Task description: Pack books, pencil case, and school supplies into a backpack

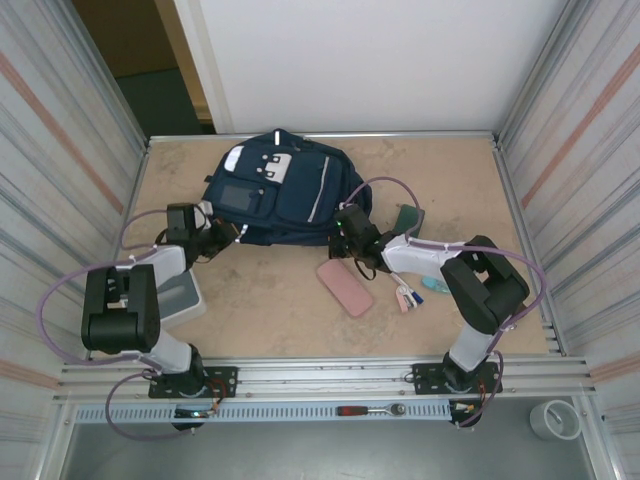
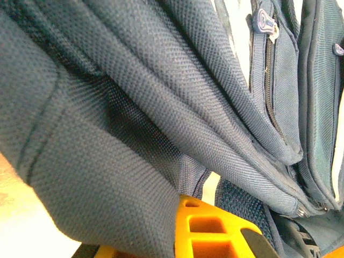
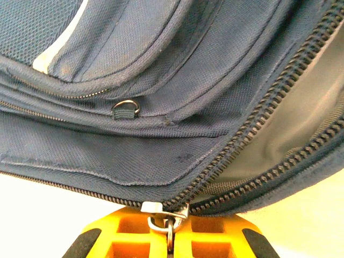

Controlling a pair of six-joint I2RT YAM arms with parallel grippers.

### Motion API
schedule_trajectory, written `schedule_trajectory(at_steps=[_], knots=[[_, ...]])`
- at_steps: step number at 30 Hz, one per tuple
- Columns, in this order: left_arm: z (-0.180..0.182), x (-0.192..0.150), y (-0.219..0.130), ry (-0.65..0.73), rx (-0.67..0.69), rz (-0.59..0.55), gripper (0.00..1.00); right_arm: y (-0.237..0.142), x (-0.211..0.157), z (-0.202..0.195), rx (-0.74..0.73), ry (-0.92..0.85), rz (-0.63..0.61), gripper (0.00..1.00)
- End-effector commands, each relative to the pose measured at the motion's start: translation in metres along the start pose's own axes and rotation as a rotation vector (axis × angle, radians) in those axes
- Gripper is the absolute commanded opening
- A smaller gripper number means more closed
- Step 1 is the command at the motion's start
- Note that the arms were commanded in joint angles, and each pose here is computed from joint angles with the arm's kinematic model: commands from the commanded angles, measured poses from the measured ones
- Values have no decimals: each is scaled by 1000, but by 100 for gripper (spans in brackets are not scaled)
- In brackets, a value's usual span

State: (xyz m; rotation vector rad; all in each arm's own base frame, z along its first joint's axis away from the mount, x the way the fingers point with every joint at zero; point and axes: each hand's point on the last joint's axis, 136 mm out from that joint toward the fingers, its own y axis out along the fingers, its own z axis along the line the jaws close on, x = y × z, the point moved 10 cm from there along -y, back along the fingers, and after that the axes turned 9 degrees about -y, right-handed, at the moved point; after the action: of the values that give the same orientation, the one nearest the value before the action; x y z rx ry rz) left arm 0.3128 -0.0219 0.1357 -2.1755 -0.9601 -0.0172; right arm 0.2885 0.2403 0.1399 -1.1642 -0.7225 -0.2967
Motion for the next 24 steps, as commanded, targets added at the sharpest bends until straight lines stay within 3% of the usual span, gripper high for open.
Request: schedule_trajectory(at_steps=[1, 3, 5, 8, 12, 15, 19, 24], knots=[[-9, 25, -5, 52, -17, -99, 2, -12, 7, 4, 59, -33, 23, 0], [-10, 24, -7, 63, -15, -101, 16, -16, 11, 8, 96, -43, 28, 0], [-12, 23, -13, 77, -6, -113, 39, -21, 17, 11, 133, -48, 33, 0], [-16, 22, -26, 112, 25, -150, 55, -29, 25, 14, 182, -43, 50, 0], [-25, 15, -47, 198, 65, -227, 64, -39, 33, 20, 235, -45, 59, 0], [-43, 3, -60, 339, 78, -291, 68, -44, 43, 21, 274, -41, 66, 0], [-76, -22, -64, 619, -34, -358, 67, -46, 55, 18, 338, -18, 88, 0], [-113, -67, -45, 1063, -179, -309, 66, -44, 66, 13, 414, 17, 133, 0]])
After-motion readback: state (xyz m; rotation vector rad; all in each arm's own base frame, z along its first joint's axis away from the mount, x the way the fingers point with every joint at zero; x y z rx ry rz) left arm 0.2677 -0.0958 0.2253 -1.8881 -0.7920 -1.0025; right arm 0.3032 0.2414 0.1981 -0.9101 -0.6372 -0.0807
